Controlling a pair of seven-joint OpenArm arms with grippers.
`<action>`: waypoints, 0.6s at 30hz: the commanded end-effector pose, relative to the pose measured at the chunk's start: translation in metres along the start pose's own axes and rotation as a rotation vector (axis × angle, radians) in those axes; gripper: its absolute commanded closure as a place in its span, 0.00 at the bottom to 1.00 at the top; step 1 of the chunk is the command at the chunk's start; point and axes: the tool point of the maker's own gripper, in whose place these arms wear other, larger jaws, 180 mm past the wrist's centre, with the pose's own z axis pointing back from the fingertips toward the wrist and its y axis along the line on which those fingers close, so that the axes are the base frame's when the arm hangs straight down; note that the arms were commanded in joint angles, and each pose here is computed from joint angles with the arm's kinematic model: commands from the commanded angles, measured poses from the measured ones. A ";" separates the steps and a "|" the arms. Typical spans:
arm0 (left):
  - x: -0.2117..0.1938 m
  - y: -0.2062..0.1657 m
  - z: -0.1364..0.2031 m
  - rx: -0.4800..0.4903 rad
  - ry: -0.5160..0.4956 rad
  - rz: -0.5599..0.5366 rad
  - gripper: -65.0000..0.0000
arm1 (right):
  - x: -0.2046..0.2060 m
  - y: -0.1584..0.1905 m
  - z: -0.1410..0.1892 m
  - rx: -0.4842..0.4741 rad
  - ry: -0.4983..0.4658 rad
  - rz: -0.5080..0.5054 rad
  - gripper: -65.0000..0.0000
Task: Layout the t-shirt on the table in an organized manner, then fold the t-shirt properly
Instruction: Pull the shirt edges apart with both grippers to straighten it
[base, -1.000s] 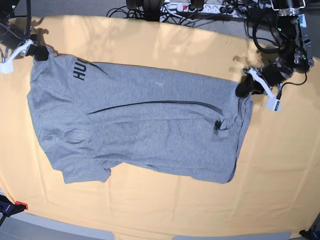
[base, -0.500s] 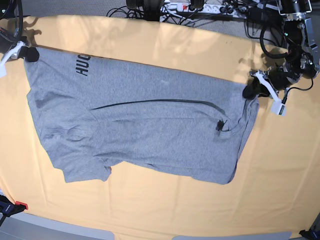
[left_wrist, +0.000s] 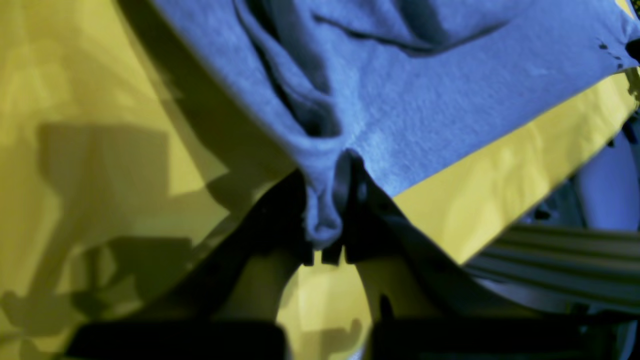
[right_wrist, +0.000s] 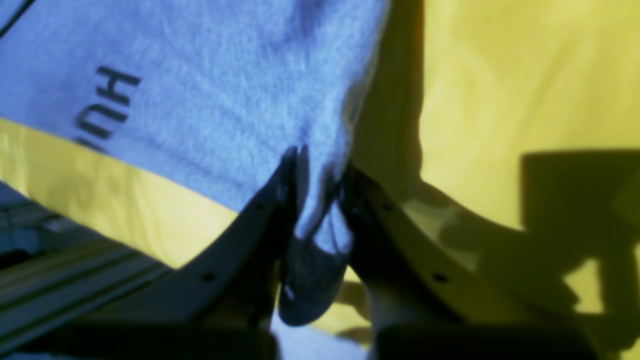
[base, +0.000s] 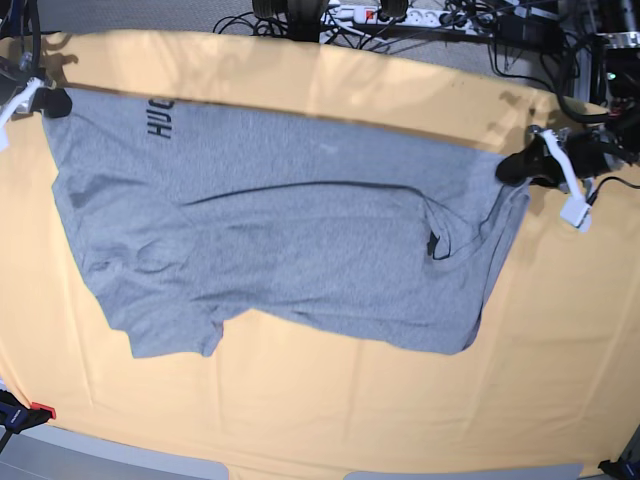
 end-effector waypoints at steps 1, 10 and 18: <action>0.007 0.002 0.011 0.010 -0.007 -0.027 1.00 | 0.008 -0.004 0.011 -0.031 -0.001 0.047 1.00; -0.045 -0.018 0.016 -0.075 0.112 0.050 1.00 | -0.010 0.003 0.019 -0.043 0.058 0.080 1.00; -0.048 -0.012 0.025 -0.052 0.157 0.035 1.00 | -0.036 0.005 0.024 -0.045 0.128 0.066 1.00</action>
